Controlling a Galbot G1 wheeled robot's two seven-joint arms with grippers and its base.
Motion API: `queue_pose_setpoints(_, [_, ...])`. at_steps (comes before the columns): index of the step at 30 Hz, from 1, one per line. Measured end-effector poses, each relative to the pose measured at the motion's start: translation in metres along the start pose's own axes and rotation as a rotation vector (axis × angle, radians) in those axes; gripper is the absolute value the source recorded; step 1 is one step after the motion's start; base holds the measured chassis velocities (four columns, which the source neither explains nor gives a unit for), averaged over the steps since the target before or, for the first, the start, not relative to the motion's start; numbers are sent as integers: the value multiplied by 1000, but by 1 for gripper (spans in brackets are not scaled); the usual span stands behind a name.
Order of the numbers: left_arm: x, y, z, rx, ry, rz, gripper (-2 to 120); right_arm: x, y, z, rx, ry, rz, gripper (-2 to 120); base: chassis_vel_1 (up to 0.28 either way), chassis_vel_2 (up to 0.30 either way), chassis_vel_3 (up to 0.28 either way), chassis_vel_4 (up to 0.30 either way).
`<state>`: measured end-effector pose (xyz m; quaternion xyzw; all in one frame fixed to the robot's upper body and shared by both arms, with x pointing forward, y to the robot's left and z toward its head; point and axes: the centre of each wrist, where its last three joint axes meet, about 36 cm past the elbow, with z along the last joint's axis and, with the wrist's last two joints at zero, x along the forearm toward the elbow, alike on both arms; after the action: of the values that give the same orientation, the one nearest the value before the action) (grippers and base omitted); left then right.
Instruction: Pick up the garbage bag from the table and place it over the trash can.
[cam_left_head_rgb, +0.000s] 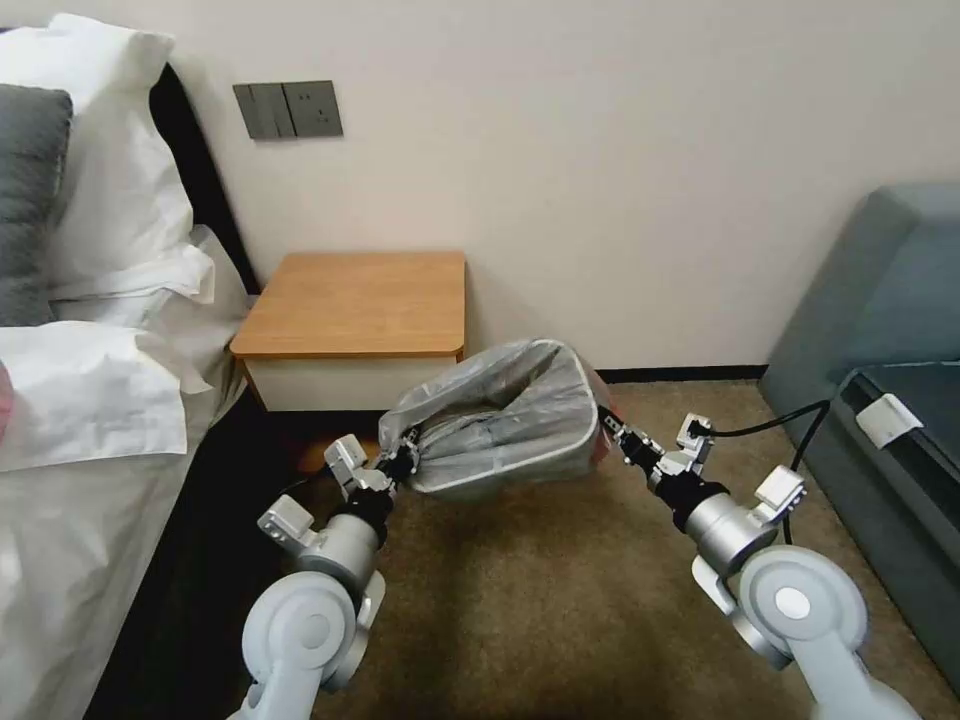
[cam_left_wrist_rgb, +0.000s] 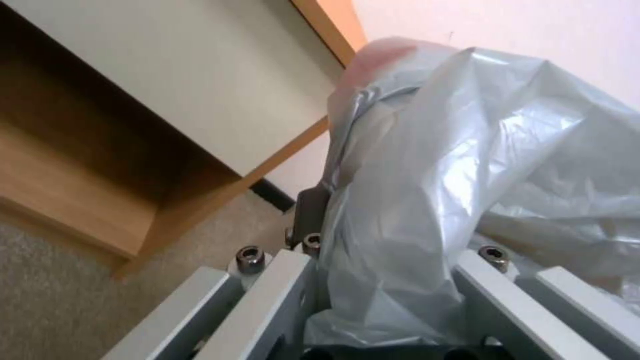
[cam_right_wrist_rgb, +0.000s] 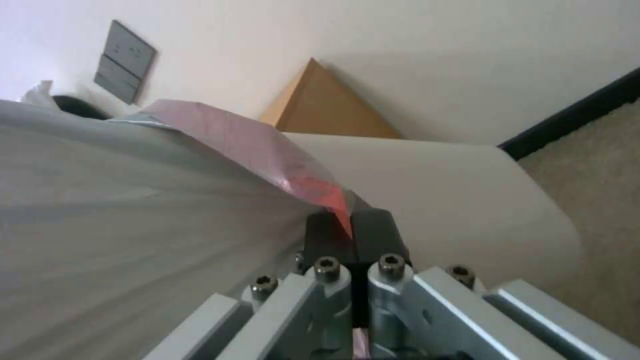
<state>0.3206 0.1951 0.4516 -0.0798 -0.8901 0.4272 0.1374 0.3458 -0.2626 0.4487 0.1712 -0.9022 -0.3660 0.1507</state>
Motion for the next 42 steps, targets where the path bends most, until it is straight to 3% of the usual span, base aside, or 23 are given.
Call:
queue_pose_setpoints(4, [4, 0, 2, 4, 17, 3, 5, -10, -6, 0, 63, -27, -6, 0, 0, 0, 0, 0])
queue_pose_setpoints(13, [4, 1, 2, 3, 20, 2, 5, -6, -4, 2, 81, -1, 21, 2, 0, 0, 0, 0])
queue_pose_setpoints(17, [-5, 1, -1, 8, 7, -34, 5, 7, -2, 3, 91, 37, 43, 21, 0, 0, 0, 0])
queue_pose_setpoints(32, [-7, 0, -7, 17, -4, -60, 5, 40, -4, -8, 136, 43, 46, 71, 0, 0, 0, 0])
queue_pose_setpoints(39, [-8, -2, -4, 5, -4, -75, 5, 59, 25, -36, 245, -75, -56, 97, 0, 0, 0, 0])
queue_pose_setpoints(42, [-7, -1, 0, -41, -2, -85, 5, 62, 44, -47, 319, -81, -138, 100, 0, 0, 0, 0])
